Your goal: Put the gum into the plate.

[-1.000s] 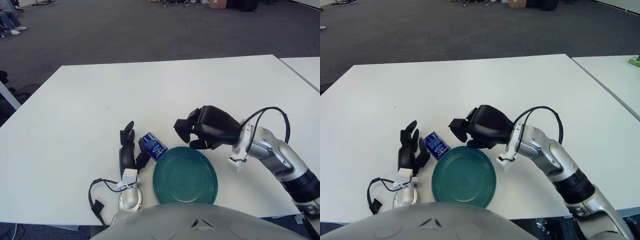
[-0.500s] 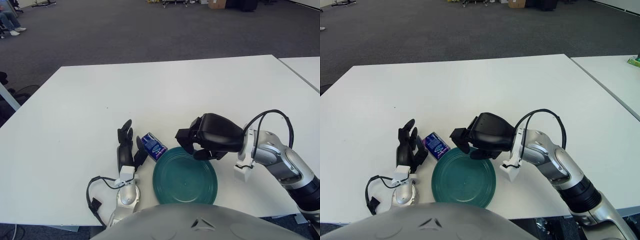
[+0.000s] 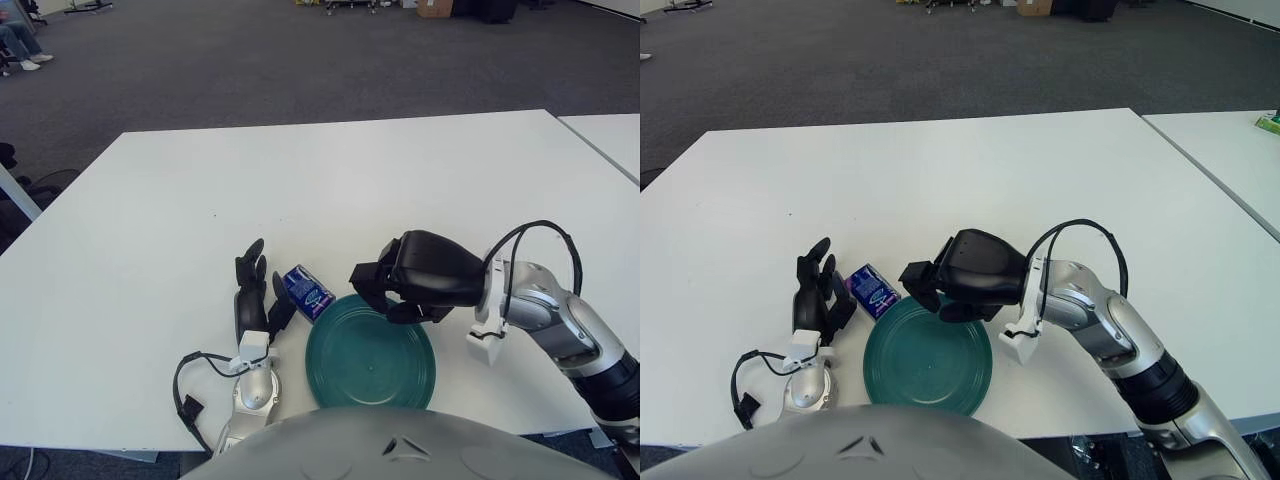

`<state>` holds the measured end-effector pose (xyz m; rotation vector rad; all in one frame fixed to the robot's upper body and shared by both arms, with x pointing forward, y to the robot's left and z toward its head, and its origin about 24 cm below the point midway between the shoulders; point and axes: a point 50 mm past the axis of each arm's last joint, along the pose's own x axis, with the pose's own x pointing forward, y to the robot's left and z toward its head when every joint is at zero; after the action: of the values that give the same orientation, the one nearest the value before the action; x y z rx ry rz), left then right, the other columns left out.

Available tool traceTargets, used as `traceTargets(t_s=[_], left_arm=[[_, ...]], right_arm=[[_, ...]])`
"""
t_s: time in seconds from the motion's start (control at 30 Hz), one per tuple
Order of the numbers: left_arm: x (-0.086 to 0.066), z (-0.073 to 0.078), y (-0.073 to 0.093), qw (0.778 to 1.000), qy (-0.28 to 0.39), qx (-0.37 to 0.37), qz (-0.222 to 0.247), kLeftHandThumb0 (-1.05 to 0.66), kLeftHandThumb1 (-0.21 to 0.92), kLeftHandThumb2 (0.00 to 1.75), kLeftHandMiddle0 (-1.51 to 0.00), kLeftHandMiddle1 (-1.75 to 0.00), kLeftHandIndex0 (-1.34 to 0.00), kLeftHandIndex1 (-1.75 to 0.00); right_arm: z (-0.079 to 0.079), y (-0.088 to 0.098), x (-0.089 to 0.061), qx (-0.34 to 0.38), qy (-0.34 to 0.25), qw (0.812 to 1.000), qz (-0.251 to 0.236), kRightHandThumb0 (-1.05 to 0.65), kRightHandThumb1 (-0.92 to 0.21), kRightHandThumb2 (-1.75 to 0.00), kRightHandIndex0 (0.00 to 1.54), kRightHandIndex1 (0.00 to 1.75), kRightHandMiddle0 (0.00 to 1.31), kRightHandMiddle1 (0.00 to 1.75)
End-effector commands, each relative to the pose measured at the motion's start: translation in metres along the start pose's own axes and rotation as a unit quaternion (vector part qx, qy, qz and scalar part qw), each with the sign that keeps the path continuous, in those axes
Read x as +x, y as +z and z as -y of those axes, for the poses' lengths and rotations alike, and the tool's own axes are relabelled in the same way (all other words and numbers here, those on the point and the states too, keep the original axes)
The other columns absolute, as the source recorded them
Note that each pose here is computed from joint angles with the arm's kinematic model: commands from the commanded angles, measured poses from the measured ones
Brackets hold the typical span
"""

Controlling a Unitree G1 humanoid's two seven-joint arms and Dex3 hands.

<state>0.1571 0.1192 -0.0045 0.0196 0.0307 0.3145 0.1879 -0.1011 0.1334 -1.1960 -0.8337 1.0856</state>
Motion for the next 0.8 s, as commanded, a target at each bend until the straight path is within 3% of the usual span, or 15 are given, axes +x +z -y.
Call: traceTargets(t_s=[0.0,0.1,0.13,0.27,0.33,0.37,0.47,0.63,0.77], left_arm=[[0.000,0.011,-0.003,0.999,0.007,-0.024,-0.027,-0.85,0.92,0.96,-0.38,-0.01,-0.02,-0.80],[0.001,0.011,-0.003,0.999,0.009,-0.024,-0.024,-0.85,0.92,0.96,-0.38,-0.01,-0.02,-0.80],[0.001,0.011,-0.004,0.999,0.006,-0.023,-0.026,-0.85,0.92,0.95,-0.37,-0.01,-0.03,-0.80],[0.001,0.011,-0.006,0.999,-0.003,-0.014,-0.030,-0.84,0.92,0.96,-0.35,0.00,-0.02,-0.80],[0.002,0.011,-0.006,1.000,-0.007,-0.010,-0.029,-0.83,0.92,0.96,-0.35,0.00,-0.01,-0.80],[0.002,0.011,-0.005,1.000,-0.009,-0.009,-0.027,-0.82,0.92,0.97,-0.36,0.00,-0.01,-0.80],[0.002,0.011,-0.004,1.000,-0.011,-0.004,-0.020,-0.81,0.92,0.96,-0.37,-0.01,-0.01,-0.81],[0.002,0.010,-0.001,0.999,-0.029,0.041,0.012,-0.80,0.92,0.94,-0.38,-0.01,-0.01,-0.82],[0.003,-0.016,0.022,0.992,-0.028,0.104,0.061,-0.82,0.92,0.91,-0.41,-0.02,-0.01,-0.83]], right_arm=[[0.005,-0.003,0.000,-0.012,-0.008,1.000,-0.001,-0.42,-0.53,-1.05,1.08,1.75,0.45,1.75],[0.005,-0.003,0.002,-0.010,-0.013,1.000,0.000,-0.42,-0.52,-1.05,1.07,1.75,0.46,1.75],[0.006,-0.005,0.003,-0.015,-0.024,1.000,-0.003,-0.42,-0.52,-1.06,1.00,1.75,0.46,1.75],[0.008,-0.010,0.008,-0.043,-0.043,0.998,-0.016,-0.37,-0.81,-0.66,0.64,1.75,0.27,1.75],[0.009,-0.014,0.011,-0.059,-0.042,0.997,-0.024,-0.37,-0.87,-0.59,0.51,1.55,0.23,1.75],[0.009,-0.015,0.013,-0.064,-0.041,0.997,-0.027,-0.48,-0.89,-0.61,0.44,1.36,0.15,1.54],[0.008,-0.019,0.016,-0.072,-0.039,0.996,-0.034,-0.63,-0.91,-0.63,0.37,1.01,0.07,1.21],[0.011,-0.030,0.021,-0.085,-0.038,0.994,-0.052,-0.71,-0.92,-0.66,0.37,0.64,0.01,0.98],[0.012,-0.036,0.022,-0.094,-0.034,0.993,-0.066,-0.74,-0.92,-0.70,0.38,0.45,0.00,0.90]])
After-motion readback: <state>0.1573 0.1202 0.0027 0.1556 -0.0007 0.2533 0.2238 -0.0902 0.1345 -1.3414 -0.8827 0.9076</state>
